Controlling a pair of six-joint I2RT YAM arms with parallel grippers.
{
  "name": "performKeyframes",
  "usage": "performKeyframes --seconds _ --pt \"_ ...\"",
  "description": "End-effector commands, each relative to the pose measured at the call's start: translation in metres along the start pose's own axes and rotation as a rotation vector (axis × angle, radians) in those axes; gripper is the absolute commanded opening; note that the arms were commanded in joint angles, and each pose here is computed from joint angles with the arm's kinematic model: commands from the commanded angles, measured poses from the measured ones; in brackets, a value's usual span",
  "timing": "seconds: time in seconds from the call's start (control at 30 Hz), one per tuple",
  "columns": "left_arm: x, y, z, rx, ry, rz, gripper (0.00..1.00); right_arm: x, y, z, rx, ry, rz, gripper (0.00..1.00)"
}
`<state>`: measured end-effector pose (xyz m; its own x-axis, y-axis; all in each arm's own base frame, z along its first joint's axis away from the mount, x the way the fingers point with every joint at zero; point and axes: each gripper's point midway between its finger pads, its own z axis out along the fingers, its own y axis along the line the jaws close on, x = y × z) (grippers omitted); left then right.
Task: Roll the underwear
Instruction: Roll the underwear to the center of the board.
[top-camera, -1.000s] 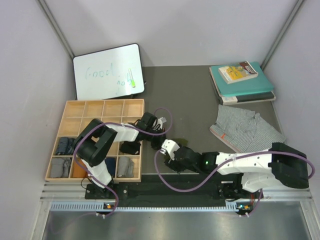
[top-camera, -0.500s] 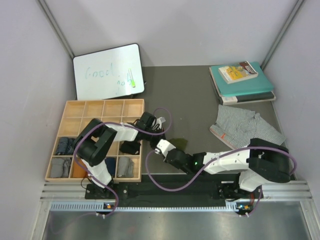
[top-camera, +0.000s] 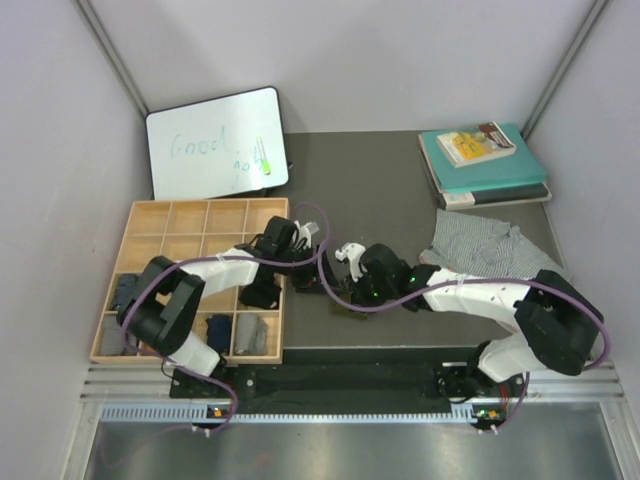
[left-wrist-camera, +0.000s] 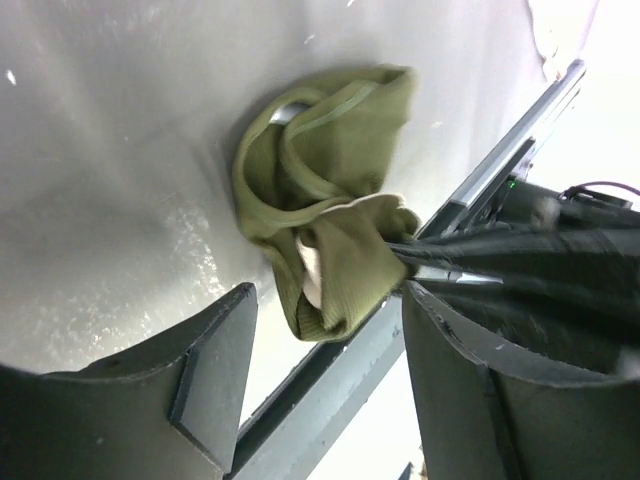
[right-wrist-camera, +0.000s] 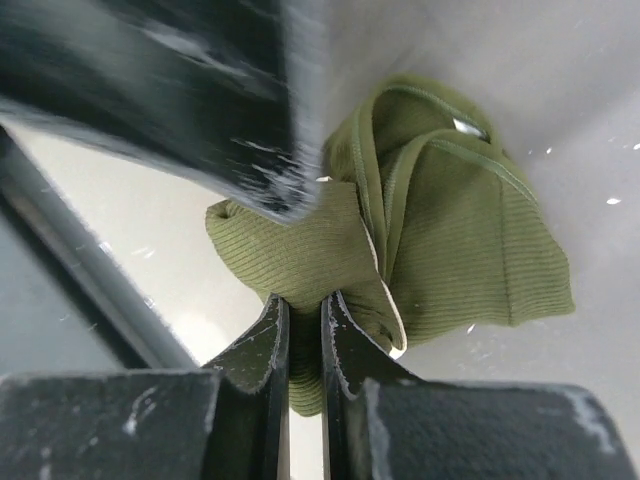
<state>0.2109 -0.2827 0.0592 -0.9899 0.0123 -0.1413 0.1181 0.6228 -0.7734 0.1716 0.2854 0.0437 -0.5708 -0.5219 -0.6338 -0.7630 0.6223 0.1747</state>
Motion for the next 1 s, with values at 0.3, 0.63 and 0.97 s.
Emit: performKeyframes --seconds 0.3,0.63,0.97 --pt "-0.012 -0.042 -0.020 0.167 -0.206 0.308 0.66 -0.013 -0.006 -0.003 -0.372 0.155 0.311 0.00" --pt "-0.012 -0.045 0.007 0.197 -0.180 0.362 0.63 -0.015 -0.047 0.004 -0.396 0.201 0.447 0.00" --pt "-0.017 -0.044 0.034 0.219 -0.179 0.340 0.54 -0.008 -0.065 0.017 -0.385 0.227 0.509 0.00"
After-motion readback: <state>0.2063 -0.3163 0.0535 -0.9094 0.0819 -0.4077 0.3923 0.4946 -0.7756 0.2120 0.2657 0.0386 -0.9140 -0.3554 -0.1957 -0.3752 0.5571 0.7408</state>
